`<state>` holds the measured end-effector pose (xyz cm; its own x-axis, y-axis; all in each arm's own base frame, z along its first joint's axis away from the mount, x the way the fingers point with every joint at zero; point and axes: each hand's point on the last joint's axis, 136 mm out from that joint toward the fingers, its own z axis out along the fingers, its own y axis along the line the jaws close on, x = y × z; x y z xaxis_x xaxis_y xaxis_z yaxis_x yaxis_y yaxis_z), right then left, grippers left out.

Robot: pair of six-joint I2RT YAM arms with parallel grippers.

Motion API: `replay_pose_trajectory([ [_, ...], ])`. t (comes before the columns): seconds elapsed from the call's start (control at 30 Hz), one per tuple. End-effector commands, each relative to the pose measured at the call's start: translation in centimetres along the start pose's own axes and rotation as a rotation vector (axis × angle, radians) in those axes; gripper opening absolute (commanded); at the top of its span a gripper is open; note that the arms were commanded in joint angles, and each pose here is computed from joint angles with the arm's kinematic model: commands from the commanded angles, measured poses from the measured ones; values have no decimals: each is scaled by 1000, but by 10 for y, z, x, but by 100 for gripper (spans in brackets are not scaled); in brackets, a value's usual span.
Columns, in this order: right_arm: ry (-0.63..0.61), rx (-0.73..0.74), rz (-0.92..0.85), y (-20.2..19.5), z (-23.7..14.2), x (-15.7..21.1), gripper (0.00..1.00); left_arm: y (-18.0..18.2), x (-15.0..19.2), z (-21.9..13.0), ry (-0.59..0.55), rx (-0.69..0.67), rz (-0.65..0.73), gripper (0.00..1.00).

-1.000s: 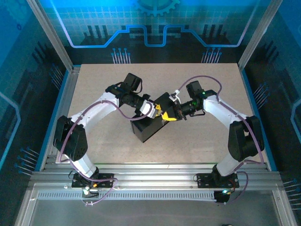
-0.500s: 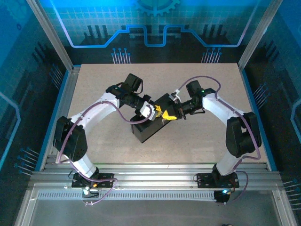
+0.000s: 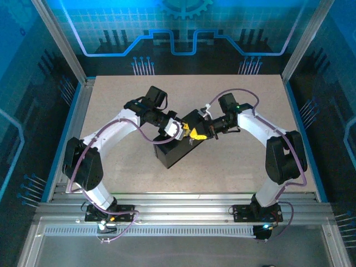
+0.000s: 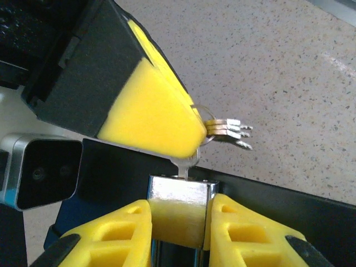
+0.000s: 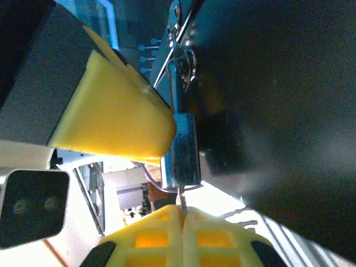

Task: Unlock a padlock with a key

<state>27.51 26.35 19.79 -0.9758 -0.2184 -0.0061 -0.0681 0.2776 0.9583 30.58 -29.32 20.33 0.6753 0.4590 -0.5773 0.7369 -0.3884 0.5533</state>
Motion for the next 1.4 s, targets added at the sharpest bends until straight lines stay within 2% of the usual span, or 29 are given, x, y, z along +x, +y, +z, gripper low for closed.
replay_pose_trajectory([
  [0.0,3,-17,-20,4,8,-12,0,3,-39,6,-168,9,13,21],
  [0.2,-46,-67,-13,6,7,-23,0,1,-31,8,-133,18,-9,22],
  [0.53,-44,-45,-35,18,16,-31,2,-1,-38,4,-152,14,0,22],
  [0.73,-24,-7,-37,14,22,-27,9,3,-28,2,-134,5,-36,21],
  [0.93,-49,37,-10,-1,10,-21,22,4,-15,1,-121,3,-67,20],
  [1.37,-131,148,-50,-16,-26,0,31,6,-1,2,-87,-1,-130,19],
])
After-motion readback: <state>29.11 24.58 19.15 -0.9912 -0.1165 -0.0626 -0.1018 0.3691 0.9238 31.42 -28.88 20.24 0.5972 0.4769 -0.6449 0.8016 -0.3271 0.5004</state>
